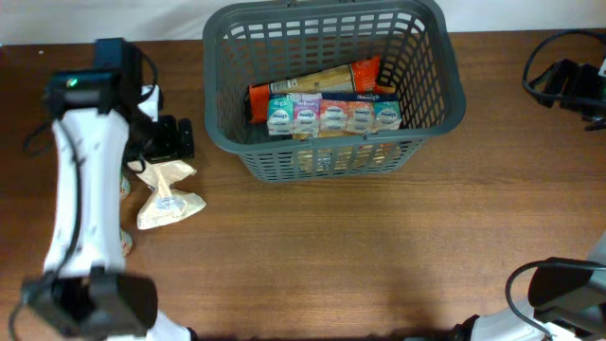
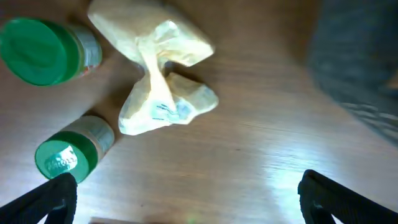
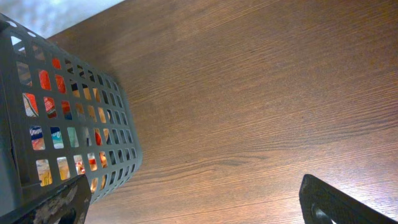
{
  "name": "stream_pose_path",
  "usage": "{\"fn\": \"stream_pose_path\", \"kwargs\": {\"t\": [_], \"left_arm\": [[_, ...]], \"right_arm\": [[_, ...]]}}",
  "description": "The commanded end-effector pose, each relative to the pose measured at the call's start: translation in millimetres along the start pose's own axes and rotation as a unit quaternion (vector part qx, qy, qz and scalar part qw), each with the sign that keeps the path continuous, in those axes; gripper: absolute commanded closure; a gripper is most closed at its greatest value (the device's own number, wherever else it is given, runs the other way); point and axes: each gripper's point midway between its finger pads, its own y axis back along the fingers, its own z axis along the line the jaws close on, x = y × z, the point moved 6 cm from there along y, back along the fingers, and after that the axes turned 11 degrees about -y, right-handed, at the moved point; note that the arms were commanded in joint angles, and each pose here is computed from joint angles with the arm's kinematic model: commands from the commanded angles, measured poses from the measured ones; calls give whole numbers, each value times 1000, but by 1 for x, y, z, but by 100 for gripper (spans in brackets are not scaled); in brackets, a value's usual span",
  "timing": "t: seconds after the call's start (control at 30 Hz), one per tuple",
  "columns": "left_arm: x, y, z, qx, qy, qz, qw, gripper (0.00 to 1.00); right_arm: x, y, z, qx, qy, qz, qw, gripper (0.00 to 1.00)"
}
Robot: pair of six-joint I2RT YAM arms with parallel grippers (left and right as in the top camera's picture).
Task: Pack container
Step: 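Grasp the cream paper bag with the left gripper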
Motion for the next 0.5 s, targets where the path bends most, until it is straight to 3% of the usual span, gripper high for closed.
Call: {"fn": "stream_pose_path", "kwargs": {"t": [0.0,0.23,0.47], "left_arm": [[-7,-42,17,-35,18,71,997,3],[-14,-119,53,-22,55,163,985,2],[-27,-180,55,22,35,181,983,2]], "right_arm": [[1,1,0,-7,-4,-1,1000,1],[1,1,0,-7,-4,-1,1000,1],[1,1,0,-7,-4,-1,1000,1]]}}
